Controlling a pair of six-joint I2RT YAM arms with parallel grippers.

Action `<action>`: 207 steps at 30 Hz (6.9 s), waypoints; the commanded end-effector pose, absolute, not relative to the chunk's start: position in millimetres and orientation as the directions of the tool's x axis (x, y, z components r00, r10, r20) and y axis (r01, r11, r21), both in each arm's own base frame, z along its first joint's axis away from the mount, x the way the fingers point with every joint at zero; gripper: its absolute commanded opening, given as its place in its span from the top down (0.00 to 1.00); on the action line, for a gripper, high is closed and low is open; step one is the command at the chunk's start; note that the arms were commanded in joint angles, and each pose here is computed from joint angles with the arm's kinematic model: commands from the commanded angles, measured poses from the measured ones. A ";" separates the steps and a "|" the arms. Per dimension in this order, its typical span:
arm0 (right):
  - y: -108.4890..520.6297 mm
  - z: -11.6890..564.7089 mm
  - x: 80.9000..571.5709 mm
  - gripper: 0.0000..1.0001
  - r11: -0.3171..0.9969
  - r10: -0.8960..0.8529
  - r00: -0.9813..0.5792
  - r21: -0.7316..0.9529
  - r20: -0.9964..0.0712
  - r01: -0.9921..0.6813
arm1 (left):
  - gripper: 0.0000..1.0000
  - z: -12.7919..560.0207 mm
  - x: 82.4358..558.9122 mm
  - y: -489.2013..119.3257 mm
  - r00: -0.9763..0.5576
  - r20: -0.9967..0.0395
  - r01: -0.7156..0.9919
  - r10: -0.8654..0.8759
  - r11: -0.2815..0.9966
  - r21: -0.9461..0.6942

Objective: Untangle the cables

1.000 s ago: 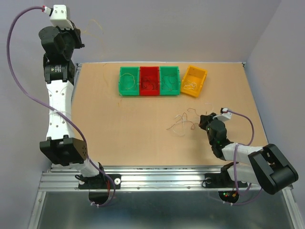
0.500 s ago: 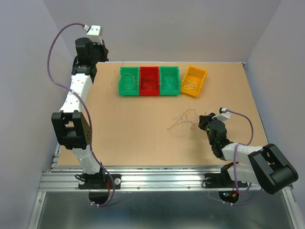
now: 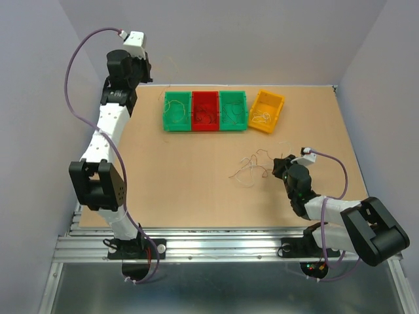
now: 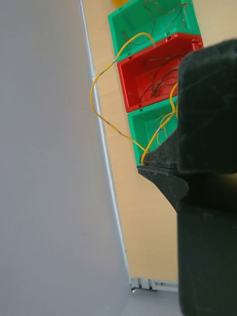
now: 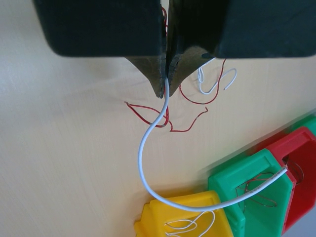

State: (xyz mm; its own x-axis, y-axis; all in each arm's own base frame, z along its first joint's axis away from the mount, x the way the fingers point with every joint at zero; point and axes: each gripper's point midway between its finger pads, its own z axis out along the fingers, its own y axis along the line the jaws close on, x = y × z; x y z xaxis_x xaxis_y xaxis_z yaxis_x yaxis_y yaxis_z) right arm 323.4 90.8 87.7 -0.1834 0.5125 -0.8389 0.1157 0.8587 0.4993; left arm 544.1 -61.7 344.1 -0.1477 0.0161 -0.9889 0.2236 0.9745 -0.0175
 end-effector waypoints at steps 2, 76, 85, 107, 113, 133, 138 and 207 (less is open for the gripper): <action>91.2 97.0 329.6 0.99 0.857 0.516 -0.153 0.505 -0.843 0.105 | 1.00 464.1 486.7 -79.2 0.107 -0.993 0.219 0.054 0.973 0.077; 91.5 102.9 322.8 0.99 0.856 0.516 -0.141 0.511 -0.845 0.072 | 1.00 363.8 590.0 -88.6 0.052 -0.978 0.131 0.200 0.970 0.206; 92.5 104.8 323.1 1.00 0.855 0.518 -0.139 0.514 -0.844 0.065 | 1.00 318.1 576.9 -63.9 0.044 -0.964 0.017 0.263 0.965 0.263; 94.5 106.1 321.5 0.99 0.857 0.515 -0.142 0.513 -0.846 0.050 | 1.00 227.2 589.2 -43.0 -0.279 -0.790 -0.009 0.546 0.821 0.571; 94.9 105.5 322.3 1.00 0.857 0.515 -0.145 0.514 -0.845 0.051 | 1.00 189.5 593.6 -65.2 -0.378 -0.686 0.058 0.621 0.756 0.652; 96.3 104.4 319.8 0.99 0.858 0.512 -0.153 0.513 -0.845 0.039 | 1.00 78.3 606.3 -100.2 -0.628 -0.524 0.372 0.575 0.813 0.447; 95.7 105.8 319.9 0.99 0.857 0.514 -0.148 0.514 -0.845 0.039 | 0.98 79.3 605.8 -101.3 -0.624 -0.553 0.384 0.553 0.833 0.399; 219.3 206.5 324.5 1.00 0.770 0.279 -0.315 0.408 -0.907 -0.492 | 0.34 268.7 466.0 -181.6 -0.183 -0.947 0.566 0.265 0.816 0.119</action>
